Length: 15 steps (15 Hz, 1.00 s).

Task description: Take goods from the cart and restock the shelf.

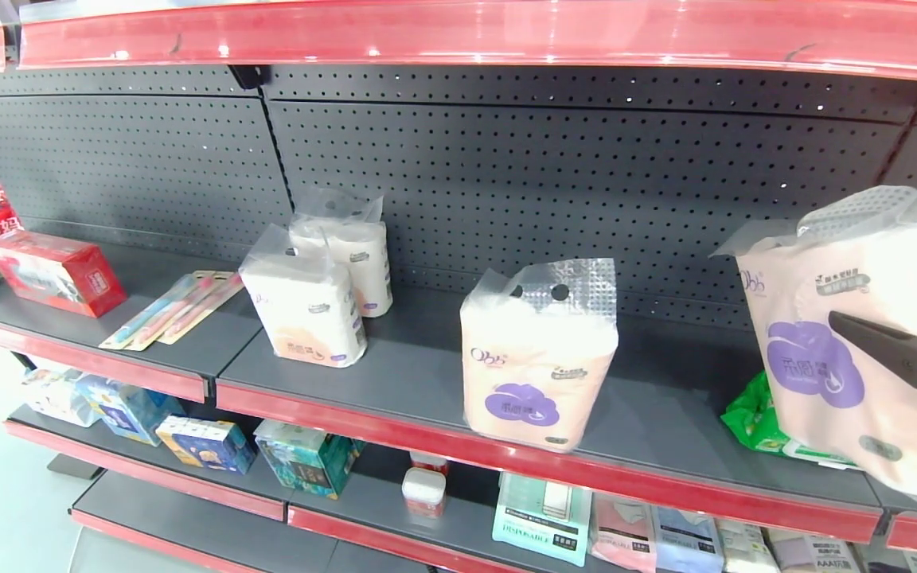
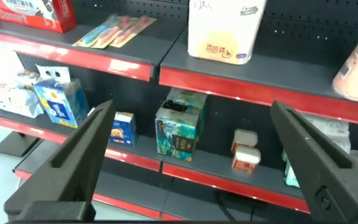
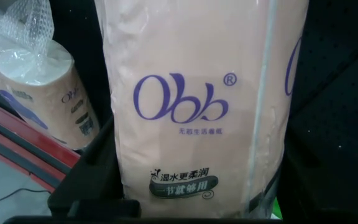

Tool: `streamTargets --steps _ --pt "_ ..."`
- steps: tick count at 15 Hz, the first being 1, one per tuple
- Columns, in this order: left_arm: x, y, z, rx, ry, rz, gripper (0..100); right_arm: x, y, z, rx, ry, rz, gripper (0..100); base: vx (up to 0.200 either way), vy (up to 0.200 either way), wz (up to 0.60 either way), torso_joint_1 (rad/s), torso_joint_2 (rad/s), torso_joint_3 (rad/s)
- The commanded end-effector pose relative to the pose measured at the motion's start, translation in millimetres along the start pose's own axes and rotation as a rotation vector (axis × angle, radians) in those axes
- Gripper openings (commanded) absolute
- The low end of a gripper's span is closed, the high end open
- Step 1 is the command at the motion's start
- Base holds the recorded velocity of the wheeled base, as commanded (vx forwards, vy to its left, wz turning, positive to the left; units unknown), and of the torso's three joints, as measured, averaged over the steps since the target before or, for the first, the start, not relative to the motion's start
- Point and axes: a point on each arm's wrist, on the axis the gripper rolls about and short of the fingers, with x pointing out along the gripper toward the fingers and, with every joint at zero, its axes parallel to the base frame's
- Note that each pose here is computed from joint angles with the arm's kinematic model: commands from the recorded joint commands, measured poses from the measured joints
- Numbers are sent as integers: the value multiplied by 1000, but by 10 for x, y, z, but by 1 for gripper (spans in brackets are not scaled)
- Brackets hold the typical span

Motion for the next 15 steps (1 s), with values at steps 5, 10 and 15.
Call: streamTargets --steps 5,10,15 --pt "-1 -1 -1 53 0 -2 100 275 -18 27 2 -12 -7 0 0 0 0 0 0 0" --pt "-1 -1 0 53 -2 -2 100 726 -7 10 4 -14 14 0 0 0 0 0 0 0" --pt "-1 -1 0 53 -2 -2 100 1102 4 22 47 -7 118 0 0 0 0 0 0 0"
